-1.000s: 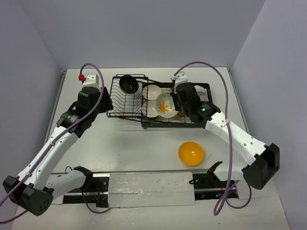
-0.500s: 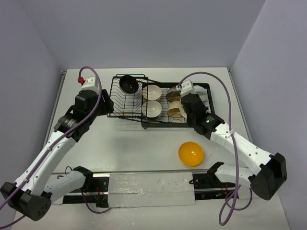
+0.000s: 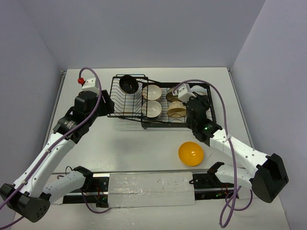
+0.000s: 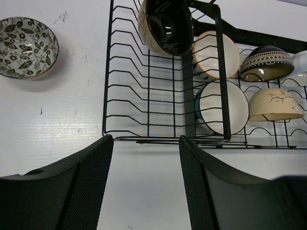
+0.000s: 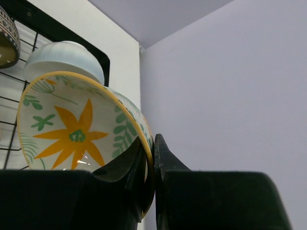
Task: Load the bowls into the dish rack
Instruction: Insert the bowl into the dish rack.
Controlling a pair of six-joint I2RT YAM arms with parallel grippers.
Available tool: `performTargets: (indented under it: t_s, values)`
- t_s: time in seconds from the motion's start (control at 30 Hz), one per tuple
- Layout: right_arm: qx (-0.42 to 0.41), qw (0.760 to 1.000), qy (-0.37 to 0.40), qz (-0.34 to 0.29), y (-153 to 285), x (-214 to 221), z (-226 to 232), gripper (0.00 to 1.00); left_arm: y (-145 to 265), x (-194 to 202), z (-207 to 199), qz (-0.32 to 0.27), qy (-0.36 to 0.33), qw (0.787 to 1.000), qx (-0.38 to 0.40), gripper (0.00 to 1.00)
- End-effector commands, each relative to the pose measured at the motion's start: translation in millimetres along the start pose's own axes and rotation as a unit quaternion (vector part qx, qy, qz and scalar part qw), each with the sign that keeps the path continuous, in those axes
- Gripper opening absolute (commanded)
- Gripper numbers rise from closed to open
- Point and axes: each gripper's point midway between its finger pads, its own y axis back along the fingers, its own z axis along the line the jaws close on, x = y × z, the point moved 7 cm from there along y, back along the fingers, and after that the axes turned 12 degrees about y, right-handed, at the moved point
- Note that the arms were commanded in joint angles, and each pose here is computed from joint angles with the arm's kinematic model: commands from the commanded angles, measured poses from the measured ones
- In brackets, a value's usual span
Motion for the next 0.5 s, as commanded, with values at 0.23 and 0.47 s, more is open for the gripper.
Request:
performTargets:
  t_s: [0.23,0.47]
  values:
    - [0.058,0.993,0.066,-0.083,-16.2,12.8,-14.0,0.0,7.2,-7.0,-3.3,-0.022,0.002,1.0,0.016,0.63]
    - [0.079,0.988,0.068,-0.114,-27.0,14.7,-9.7,0.0,9.2,-6.2,-4.1,-0.025,-0.001,1.0,0.017,0.64]
